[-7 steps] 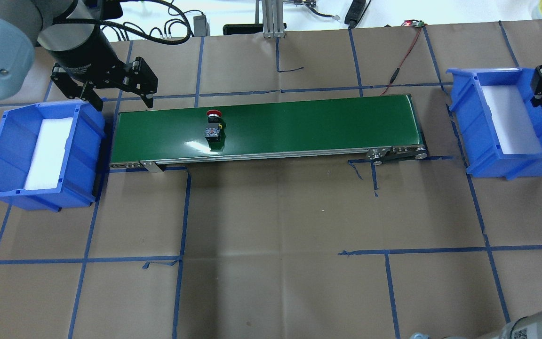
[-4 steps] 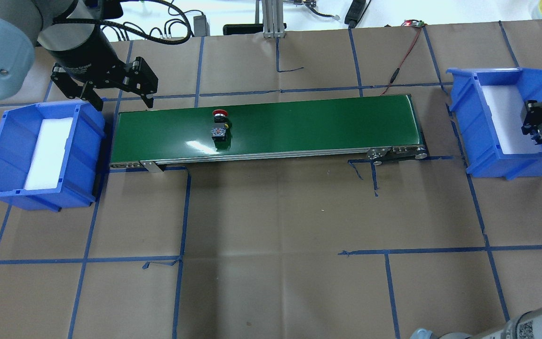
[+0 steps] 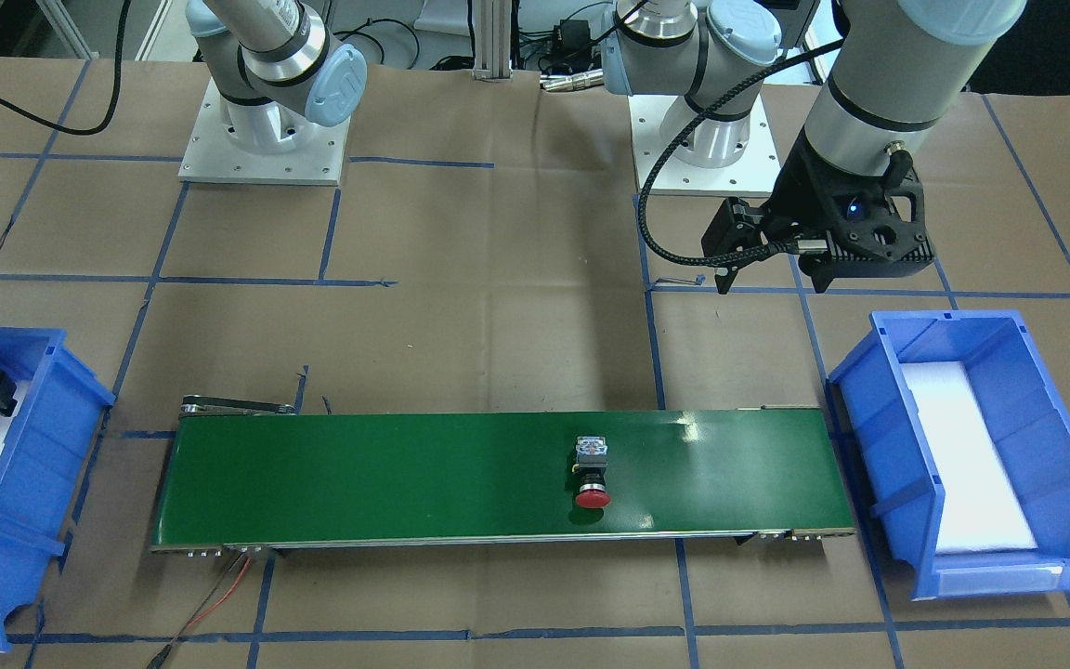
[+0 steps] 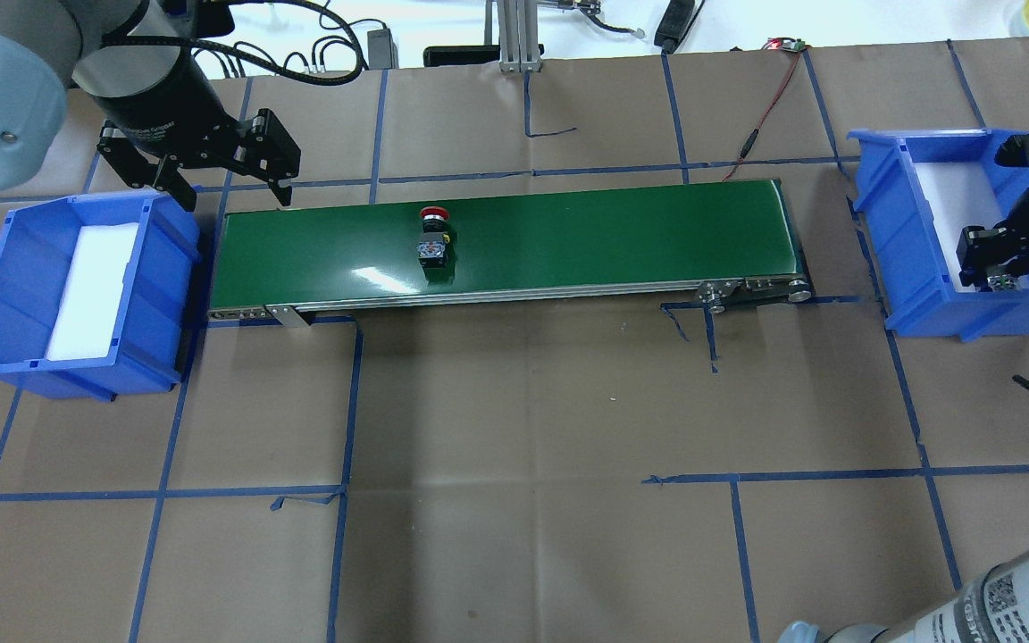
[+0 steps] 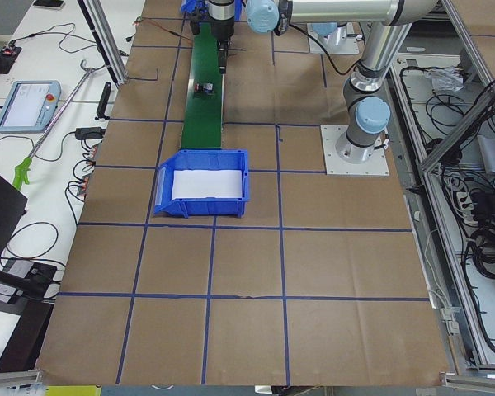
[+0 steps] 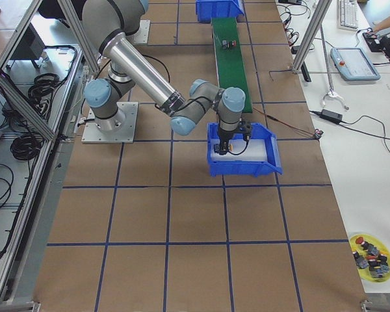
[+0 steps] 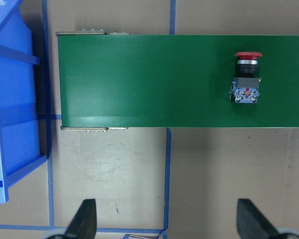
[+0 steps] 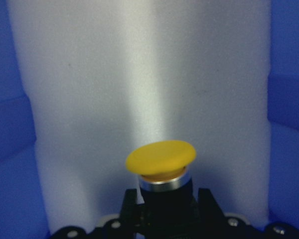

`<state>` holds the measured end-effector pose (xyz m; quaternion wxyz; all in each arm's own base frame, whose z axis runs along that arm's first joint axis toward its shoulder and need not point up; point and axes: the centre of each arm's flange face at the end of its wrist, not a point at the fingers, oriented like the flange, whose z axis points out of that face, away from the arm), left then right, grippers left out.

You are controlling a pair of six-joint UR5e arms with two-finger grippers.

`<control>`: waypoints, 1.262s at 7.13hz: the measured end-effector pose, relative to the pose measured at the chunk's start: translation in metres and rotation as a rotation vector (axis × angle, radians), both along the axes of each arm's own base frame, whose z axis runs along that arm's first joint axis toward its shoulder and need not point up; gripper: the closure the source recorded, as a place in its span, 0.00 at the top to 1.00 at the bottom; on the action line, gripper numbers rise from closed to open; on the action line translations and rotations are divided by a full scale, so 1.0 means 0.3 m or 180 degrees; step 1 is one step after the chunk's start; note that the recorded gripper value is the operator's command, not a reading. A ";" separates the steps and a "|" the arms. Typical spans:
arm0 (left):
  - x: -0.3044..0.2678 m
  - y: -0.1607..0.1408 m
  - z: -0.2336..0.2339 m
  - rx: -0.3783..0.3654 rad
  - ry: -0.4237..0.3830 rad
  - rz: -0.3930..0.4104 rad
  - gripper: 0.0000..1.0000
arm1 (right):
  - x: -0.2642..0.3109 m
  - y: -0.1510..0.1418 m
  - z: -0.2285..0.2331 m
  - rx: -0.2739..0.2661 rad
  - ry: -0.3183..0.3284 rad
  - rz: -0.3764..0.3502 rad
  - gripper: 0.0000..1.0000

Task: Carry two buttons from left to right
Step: 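Carry the yellow button into the right blue bin and release it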

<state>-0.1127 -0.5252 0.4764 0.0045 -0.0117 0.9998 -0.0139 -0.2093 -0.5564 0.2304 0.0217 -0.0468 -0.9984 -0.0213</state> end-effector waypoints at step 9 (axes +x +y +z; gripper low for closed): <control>-0.002 0.000 0.001 -0.0006 0.0000 -0.0003 1.00 | 0.007 -0.013 -0.038 0.0038 -0.0023 0.0012 0.88</control>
